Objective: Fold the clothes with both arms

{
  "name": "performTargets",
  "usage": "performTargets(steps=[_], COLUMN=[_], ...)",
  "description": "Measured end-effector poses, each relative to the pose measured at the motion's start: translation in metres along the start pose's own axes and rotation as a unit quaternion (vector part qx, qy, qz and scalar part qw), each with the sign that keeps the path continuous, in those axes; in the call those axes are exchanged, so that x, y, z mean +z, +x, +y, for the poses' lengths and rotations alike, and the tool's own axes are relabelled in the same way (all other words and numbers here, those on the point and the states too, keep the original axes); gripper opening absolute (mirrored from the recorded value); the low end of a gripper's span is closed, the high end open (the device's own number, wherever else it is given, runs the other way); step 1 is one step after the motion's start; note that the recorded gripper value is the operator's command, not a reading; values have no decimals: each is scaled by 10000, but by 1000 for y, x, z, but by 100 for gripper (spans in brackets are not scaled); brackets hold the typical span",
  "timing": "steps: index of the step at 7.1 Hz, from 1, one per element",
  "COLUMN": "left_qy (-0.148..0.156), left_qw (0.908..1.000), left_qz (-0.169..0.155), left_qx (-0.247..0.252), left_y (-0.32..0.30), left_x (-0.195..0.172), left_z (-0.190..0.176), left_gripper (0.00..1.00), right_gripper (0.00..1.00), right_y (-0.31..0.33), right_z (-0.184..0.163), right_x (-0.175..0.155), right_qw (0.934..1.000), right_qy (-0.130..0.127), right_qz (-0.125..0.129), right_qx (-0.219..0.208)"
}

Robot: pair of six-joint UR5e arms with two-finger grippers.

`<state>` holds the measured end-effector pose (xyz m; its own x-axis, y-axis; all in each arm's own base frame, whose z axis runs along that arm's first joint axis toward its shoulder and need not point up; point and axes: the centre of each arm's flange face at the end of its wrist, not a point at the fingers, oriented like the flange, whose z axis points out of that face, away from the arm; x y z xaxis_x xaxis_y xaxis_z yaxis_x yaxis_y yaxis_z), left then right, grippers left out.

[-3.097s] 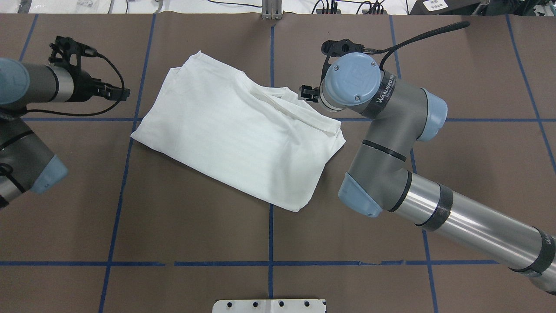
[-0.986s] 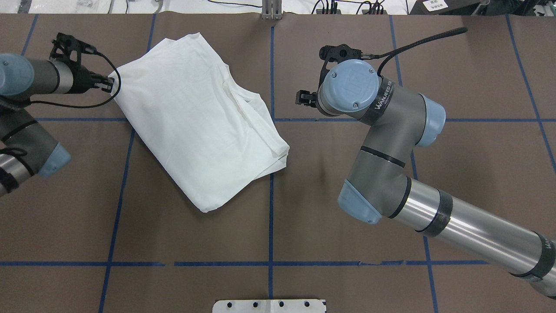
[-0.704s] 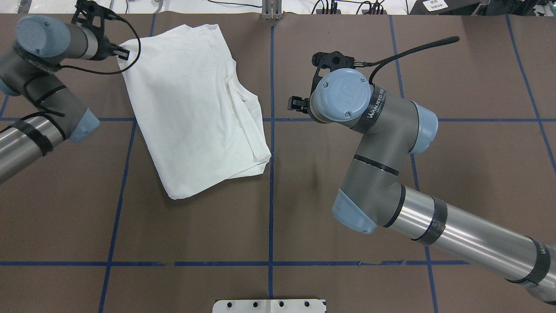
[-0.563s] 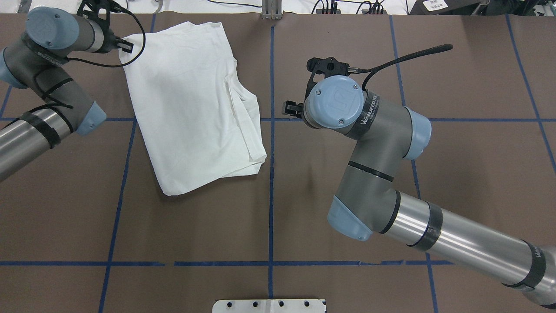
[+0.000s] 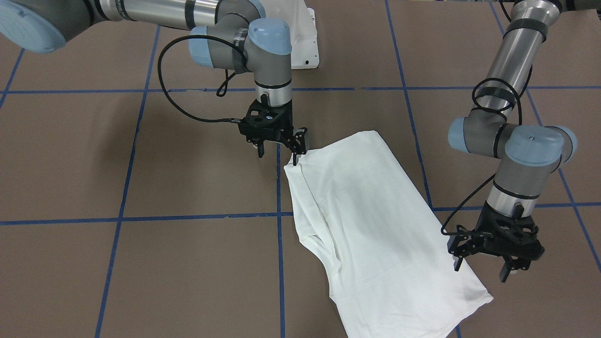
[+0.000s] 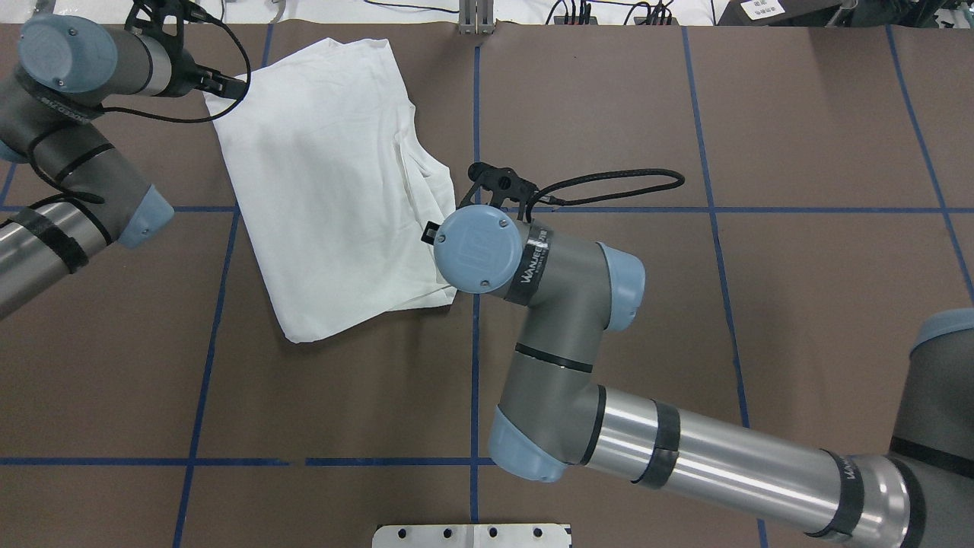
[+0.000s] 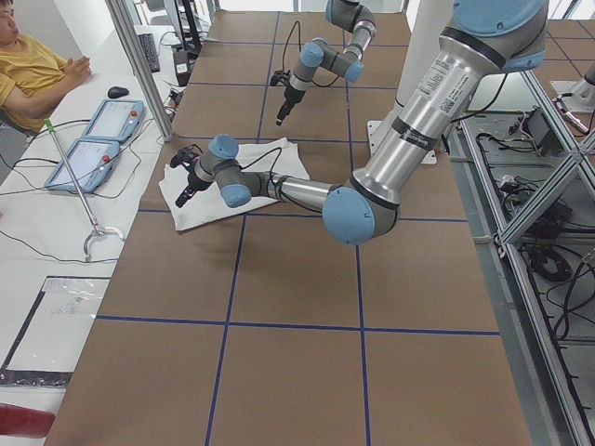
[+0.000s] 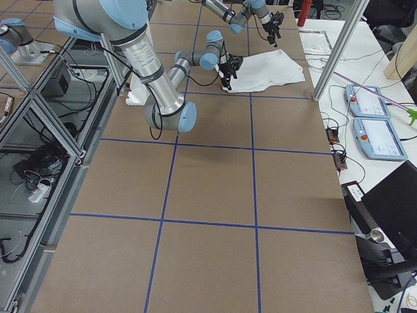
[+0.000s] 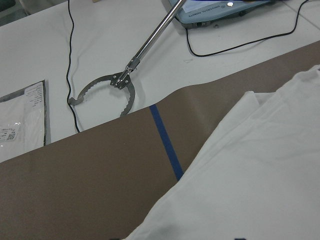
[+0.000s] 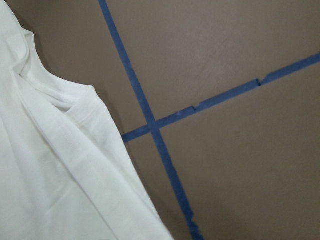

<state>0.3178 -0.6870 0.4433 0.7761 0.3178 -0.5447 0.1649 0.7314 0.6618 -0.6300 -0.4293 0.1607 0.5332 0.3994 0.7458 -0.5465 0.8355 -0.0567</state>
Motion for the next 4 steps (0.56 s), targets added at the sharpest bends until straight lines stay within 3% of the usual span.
performTargets(steps=[2, 3, 4], left_qy=[-2, 3, 8], left_qw=[10000, 10000, 10000], left_qz=[46, 58, 66], left_qx=[-6, -3, -1], left_y=[-1, -1, 0], left_x=[-5, -7, -8], left_z=[8, 10, 10], left_gripper=[100, 100, 100], right_gripper=[84, 76, 74], right_y=[-19, -20, -19], right_z=[31, 42, 50], right_x=[20, 25, 28], right_qw=[9985, 9978, 9973], right_qy=[-64, -92, -111], right_qz=[220, 277, 320], right_qx=[492, 596, 644])
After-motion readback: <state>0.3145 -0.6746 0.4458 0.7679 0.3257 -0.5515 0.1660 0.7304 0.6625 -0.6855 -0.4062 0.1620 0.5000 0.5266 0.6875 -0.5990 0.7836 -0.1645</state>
